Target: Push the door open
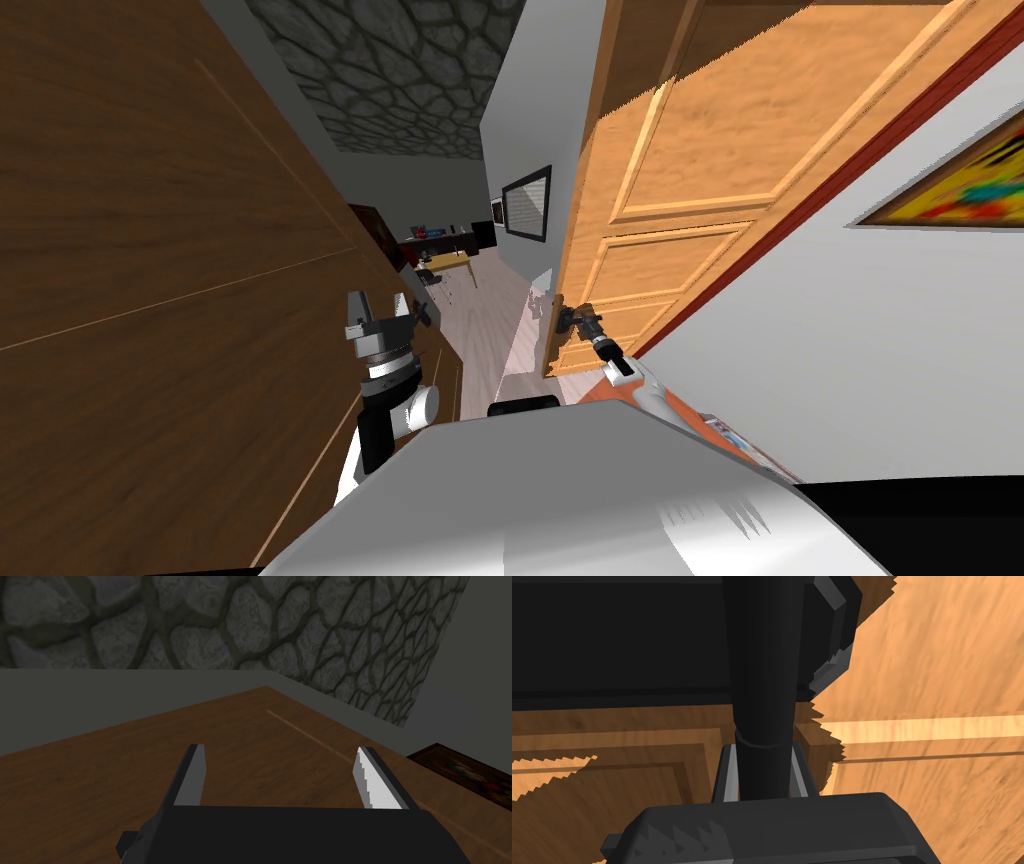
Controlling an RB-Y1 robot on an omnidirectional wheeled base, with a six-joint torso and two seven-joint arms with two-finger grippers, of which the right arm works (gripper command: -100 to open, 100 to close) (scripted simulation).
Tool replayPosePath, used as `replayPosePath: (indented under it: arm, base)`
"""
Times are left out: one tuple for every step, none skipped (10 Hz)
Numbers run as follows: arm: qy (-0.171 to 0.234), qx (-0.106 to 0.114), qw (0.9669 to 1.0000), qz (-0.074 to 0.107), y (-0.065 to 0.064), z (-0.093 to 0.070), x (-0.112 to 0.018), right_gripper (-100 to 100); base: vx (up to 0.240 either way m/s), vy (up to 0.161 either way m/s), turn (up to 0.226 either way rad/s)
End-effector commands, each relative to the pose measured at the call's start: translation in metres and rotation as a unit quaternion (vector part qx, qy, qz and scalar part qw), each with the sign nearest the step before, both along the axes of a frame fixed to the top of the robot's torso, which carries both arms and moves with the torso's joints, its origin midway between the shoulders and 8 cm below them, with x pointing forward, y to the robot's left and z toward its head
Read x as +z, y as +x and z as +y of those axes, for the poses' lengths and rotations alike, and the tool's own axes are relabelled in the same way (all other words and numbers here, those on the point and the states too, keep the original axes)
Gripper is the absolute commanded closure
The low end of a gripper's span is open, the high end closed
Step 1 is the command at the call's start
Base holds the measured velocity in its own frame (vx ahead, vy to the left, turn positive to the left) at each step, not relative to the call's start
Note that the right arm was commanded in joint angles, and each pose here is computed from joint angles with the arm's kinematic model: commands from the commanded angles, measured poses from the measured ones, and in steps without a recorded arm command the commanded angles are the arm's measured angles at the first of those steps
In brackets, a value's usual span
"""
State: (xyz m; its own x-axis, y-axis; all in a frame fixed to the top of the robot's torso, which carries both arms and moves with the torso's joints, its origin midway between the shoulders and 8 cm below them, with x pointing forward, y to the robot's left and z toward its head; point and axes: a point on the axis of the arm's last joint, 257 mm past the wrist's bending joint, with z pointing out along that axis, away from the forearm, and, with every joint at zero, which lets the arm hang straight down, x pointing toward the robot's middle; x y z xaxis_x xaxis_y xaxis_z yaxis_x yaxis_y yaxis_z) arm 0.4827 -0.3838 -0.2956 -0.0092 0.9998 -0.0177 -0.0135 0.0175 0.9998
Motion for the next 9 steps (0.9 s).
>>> replayPosePath:
  arm:
    - [-0.003,-0.019,0.9998,-0.005,0.010,-0.013,0.008,100]
    - [-0.001,-0.025,0.9997,-0.003,0.013,-0.015,0.008,100]
    - [0.000,-0.031,0.9995,-0.002,0.015,-0.018,0.007,100]
    - [0.003,-0.042,0.9991,0.000,0.020,-0.022,0.006,100]
    - [0.005,-0.050,0.9987,0.003,0.024,-0.024,0.005,100]
    - [0.006,-0.053,0.9986,0.004,0.026,-0.025,0.004,100]
    - [0.008,-0.058,0.9982,0.005,0.028,-0.027,0.003,100]
    - [0.007,-0.057,0.9983,0.009,0.024,-0.028,0.000,100]
    - [0.006,-0.066,0.9978,0.007,0.025,-0.035,0.003,100]
  base:
    - [0.139,0.096,-0.036]
    - [0.117,0.083,-0.035]
    - [0.094,0.077,-0.025]
    - [0.107,0.078,-0.038]
    - [0.155,0.083,-0.049]
    - [0.138,0.070,-0.041]
    - [0.135,0.068,-0.023]
    - [0.067,0.024,-0.019]
    - [0.118,0.008,-0.042]
